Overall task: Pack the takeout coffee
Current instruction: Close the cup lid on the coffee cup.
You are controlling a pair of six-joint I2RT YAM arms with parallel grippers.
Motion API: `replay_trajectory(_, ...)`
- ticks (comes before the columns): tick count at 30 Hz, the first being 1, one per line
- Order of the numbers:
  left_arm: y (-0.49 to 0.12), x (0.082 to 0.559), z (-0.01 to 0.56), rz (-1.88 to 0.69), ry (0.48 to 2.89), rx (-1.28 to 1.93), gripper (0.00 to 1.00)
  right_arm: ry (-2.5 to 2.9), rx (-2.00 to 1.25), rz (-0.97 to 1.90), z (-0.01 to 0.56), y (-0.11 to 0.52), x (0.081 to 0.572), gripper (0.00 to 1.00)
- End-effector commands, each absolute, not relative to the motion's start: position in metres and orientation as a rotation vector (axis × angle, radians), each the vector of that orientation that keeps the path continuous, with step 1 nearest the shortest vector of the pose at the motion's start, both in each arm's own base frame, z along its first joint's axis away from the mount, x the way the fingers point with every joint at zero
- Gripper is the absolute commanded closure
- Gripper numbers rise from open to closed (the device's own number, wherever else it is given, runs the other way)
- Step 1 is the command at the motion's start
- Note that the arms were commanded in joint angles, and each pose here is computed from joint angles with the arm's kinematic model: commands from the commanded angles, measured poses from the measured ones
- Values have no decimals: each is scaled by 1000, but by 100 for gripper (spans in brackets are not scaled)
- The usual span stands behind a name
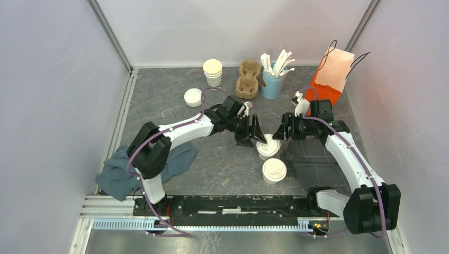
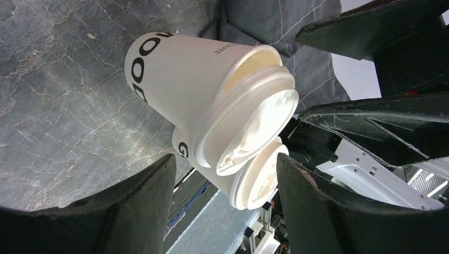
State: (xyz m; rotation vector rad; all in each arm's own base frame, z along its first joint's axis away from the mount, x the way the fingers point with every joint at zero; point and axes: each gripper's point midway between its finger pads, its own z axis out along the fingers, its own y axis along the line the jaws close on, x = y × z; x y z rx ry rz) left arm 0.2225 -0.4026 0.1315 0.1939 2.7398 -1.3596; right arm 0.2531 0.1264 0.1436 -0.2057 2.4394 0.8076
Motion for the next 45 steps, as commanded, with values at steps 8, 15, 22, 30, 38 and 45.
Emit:
replay_trajectory(8, -411, 208, 152, -1488, 2728, 200, 21, 2402, -284, 856, 137, 134, 256, 39)
replay_trajectory(15, -416, 208, 159, -1530, 2706, 203, 21, 2409, -285, 866, 133, 135, 255, 45)
replay_trajectory(22, -422, 219, 166, -1521, 2669, 182, 24, 2408, -274, 881, 131, 136, 252, 50)
replay_trajectory(30, -423, 229, 170, -1481, 2643, 158, 23, 2402, -274, 875, 132, 136, 253, 54)
replay_trajectory(38, -425, 237, 170, -1445, 2630, 140, 21, 2399, -266, 853, 132, 133, 256, 59)
replay_trajectory(45, -426, 242, 166, -1418, 2630, 134, 19, 2402, -262, 852, 129, 133, 255, 64)
